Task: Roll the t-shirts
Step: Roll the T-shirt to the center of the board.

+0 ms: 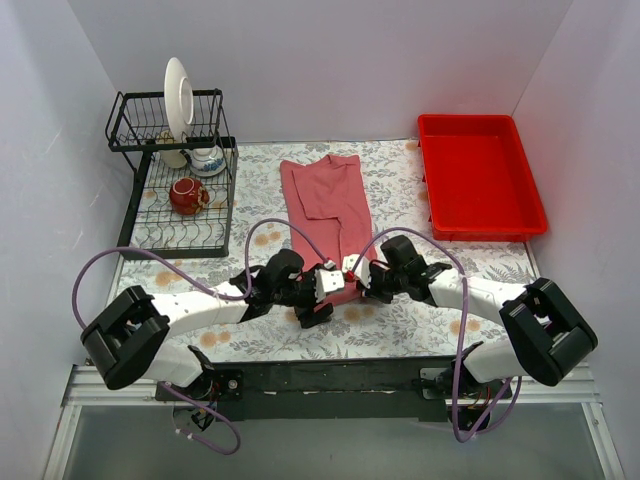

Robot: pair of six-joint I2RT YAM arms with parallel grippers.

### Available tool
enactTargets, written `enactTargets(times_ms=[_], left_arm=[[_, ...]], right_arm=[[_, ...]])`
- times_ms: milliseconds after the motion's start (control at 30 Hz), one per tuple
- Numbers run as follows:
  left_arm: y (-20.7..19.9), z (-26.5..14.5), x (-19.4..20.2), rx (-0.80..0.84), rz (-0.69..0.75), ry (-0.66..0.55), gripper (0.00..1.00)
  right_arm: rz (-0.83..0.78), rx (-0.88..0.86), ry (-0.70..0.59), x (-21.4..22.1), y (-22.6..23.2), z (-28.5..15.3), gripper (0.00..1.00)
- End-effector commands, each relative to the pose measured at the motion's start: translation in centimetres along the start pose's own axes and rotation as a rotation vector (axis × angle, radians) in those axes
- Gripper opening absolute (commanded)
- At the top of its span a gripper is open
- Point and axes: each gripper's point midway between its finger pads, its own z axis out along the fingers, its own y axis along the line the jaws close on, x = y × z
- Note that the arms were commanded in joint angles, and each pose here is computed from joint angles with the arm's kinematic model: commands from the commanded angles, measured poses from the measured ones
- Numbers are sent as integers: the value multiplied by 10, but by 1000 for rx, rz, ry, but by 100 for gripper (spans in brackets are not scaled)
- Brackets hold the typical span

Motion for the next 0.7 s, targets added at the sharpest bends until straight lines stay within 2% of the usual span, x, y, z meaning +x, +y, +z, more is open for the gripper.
enactTargets(times_ms=[0, 67, 167, 300, 333, 400, 433, 467, 500, 533, 567, 600, 667], left_arm=[[19, 3, -3, -134, 151, -20, 65], [21, 4, 10, -152, 175, 13, 65], [30, 5, 15, -198, 188, 27, 59], [31, 8, 11, -190, 171, 27, 41], [30, 7, 10, -184, 160, 33, 31], [31, 2, 7, -175, 129, 42, 25], [28, 1, 7, -153, 110, 49, 17], [29, -2, 5, -145, 78, 54, 13], [29, -10, 19, -131, 22, 110, 11], [27, -13, 7, -85, -5, 88, 9], [26, -18, 7, -52, -40, 93, 8], [25, -29, 24, -9, -114, 147, 8], [16, -35, 16, 119, -146, 140, 7]], right_arm=[[65, -31, -1, -3, 3, -3, 1], [78, -35, 3, -3, 2, -3, 1], [79, -46, -1, -4, 4, -3, 1], [64, -59, 5, -3, 5, -3, 1], [55, -65, 12, -3, 5, -4, 1], [55, -68, 16, -6, 4, -7, 1], [47, -66, 10, -9, 3, -11, 1], [43, -75, 8, -11, 5, -13, 1], [52, -103, 20, -11, 10, -18, 1], [48, -111, 14, -15, 13, -24, 1], [40, -132, 17, -16, 17, -29, 1], [60, -198, 32, -13, 31, -36, 1], [20, -247, 17, -23, 38, -49, 1]])
